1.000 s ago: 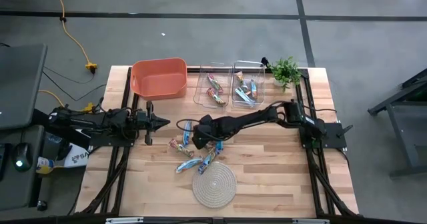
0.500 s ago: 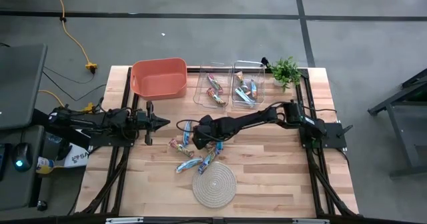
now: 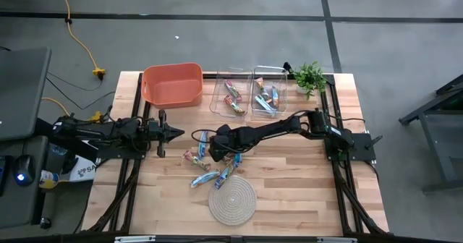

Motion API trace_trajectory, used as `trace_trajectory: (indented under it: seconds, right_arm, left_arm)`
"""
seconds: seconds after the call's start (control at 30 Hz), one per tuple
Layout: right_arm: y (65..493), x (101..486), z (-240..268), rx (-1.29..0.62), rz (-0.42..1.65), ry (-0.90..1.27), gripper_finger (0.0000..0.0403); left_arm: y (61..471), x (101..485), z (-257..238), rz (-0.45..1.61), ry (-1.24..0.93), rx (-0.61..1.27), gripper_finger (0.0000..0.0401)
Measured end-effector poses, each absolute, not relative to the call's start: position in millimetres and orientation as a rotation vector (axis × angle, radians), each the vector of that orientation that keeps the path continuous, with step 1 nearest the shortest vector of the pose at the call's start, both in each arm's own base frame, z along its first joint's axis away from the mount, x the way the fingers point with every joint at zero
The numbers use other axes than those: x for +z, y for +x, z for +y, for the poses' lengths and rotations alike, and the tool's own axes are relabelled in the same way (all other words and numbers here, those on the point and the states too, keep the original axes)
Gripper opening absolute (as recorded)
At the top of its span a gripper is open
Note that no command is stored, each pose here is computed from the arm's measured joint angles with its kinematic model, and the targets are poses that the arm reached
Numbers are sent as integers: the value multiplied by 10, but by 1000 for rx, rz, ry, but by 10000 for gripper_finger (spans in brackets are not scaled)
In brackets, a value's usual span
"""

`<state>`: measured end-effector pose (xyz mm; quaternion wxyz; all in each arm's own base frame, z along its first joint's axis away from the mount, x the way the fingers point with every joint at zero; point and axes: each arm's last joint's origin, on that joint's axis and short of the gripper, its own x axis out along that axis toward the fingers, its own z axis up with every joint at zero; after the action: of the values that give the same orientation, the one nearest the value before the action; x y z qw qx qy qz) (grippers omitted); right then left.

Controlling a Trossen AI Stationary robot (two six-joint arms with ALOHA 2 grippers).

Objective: Pick and place Granola Bars by type
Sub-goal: Put the red granola bar into the left transparent bin

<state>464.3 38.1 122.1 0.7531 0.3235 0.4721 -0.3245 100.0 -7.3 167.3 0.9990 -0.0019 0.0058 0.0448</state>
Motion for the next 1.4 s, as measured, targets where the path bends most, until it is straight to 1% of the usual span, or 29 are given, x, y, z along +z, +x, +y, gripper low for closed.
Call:
trace_trajectory:
  seconds: [0.37, 0.53, 0.8, 1.07, 1.3, 1.4]
  right_arm:
    - [4643, 1219, 384, -704, 1033, 708, 146]
    - [4643, 1290, 388, -680, 1023, 709, 130]
    - [4657, 1426, 409, -621, 987, 703, 120]
    - [4677, 1457, 432, -605, 957, 678, 105]
    - [4707, 1583, 449, -508, 934, 696, 92]
    - [4705, 1706, 459, -470, 905, 697, 90]
  left_arm:
    - [1000, 1672, -73, 12, -4, 89, 0]
    - [1000, 1673, -73, 12, -4, 90, 0]
    - [1000, 1673, -73, 12, -4, 89, 0]
    - [1000, 1673, -73, 12, -4, 90, 0]
    - [1000, 1674, -73, 11, -4, 89, 0]
    - [1000, 1673, -73, 12, -4, 89, 0]
